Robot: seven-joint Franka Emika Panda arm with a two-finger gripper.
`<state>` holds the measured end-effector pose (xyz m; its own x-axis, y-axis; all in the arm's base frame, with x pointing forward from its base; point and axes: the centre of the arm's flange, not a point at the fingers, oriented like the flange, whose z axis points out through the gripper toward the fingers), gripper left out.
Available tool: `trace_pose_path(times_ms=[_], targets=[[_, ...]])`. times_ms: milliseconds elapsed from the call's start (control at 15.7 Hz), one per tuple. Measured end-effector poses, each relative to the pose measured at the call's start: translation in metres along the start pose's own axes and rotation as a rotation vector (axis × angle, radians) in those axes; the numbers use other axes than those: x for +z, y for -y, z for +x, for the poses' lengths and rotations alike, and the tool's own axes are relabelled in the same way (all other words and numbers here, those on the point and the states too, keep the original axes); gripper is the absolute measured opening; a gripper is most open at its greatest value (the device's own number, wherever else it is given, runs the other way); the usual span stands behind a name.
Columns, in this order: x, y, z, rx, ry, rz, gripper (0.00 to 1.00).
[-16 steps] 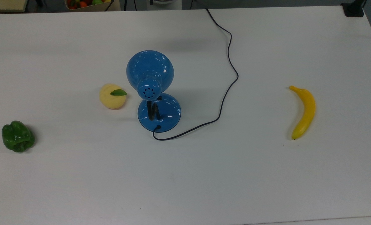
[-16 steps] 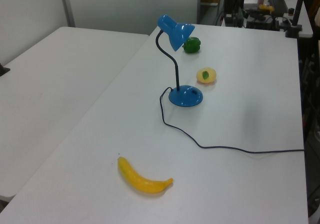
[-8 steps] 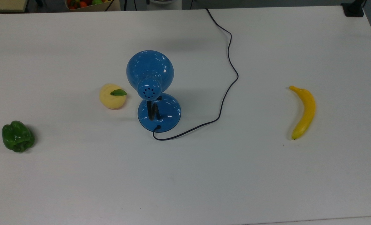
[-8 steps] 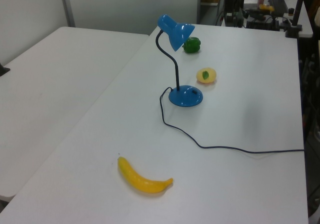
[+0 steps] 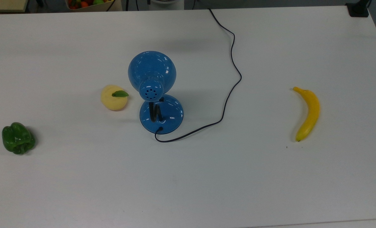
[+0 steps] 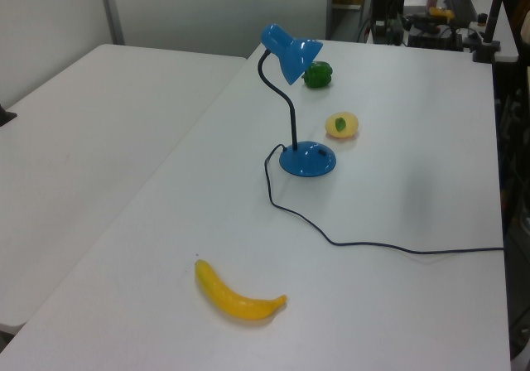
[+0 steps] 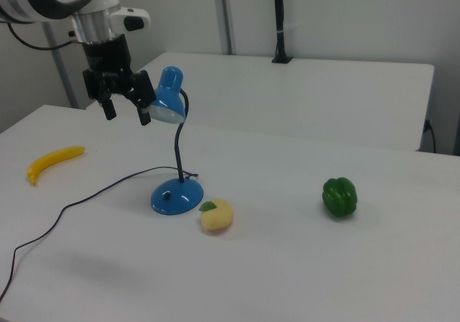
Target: Turn on desk lamp
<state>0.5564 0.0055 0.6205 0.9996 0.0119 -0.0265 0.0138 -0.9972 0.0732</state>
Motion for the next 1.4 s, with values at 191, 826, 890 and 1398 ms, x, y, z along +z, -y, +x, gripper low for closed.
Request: trace_pose_path(times_ms=[191, 826, 890, 1398], targets=[[0.0002, -0.0026, 0.0000, 0.005, 0.000, 0.000, 1.00], [0.0004, -0.0026, 0.0000, 0.003, 0.001, 0.000, 0.67], [0.0005, -0.0026, 0.0000, 0.003, 0.001, 0.000, 0.55], [0.0042, -0.0022, 0.0001, 0.002, 0.009, 0.000, 0.01]])
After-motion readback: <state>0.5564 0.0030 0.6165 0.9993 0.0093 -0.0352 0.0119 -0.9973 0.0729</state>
